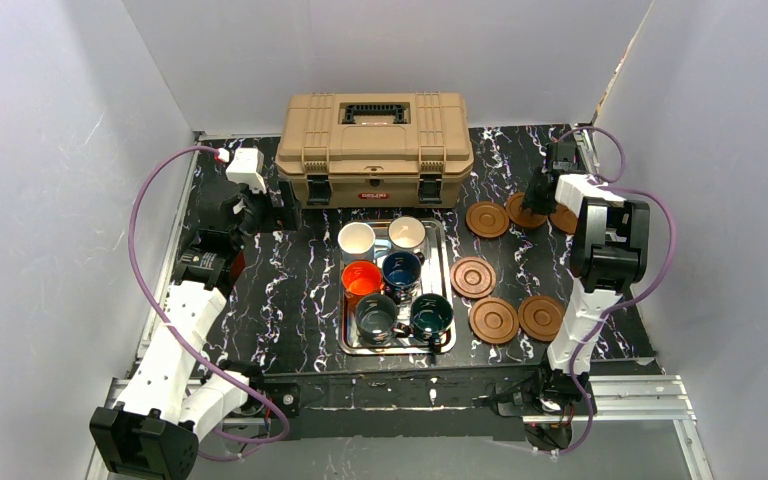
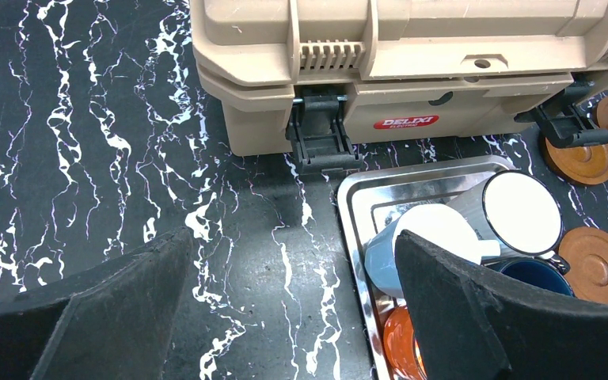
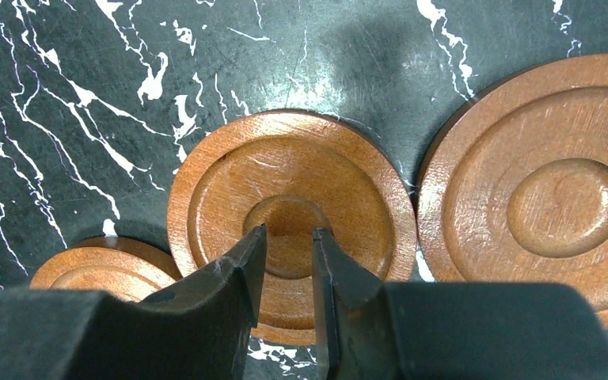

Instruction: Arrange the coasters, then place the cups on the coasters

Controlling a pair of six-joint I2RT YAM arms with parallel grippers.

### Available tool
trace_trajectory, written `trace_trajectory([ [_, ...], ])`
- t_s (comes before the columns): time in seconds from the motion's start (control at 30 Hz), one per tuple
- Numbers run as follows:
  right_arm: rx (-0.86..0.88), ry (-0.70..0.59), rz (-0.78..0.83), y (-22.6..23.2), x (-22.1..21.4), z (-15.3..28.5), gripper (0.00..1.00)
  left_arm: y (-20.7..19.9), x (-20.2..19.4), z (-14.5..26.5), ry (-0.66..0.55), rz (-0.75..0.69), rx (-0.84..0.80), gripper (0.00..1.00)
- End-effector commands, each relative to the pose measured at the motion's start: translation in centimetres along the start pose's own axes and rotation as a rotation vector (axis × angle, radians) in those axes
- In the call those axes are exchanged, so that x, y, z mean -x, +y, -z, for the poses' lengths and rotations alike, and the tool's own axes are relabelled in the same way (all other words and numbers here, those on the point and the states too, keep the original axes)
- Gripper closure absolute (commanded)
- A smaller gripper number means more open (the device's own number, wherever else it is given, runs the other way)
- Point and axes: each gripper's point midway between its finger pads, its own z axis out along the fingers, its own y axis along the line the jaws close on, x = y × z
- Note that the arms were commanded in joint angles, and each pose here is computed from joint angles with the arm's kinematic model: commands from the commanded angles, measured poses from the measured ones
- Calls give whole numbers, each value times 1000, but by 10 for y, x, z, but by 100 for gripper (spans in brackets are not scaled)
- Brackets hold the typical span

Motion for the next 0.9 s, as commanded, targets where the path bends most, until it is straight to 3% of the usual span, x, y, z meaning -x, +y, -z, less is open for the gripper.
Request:
trace_trajectory([
  [0.0, -25, 12, -9, -9, -10, 1, 64, -4, 5, 1, -11, -2, -18, 2],
  [0.87, -53, 24, -9, -18, -28, 23, 64, -7, 5, 2, -10, -4, -24, 2],
])
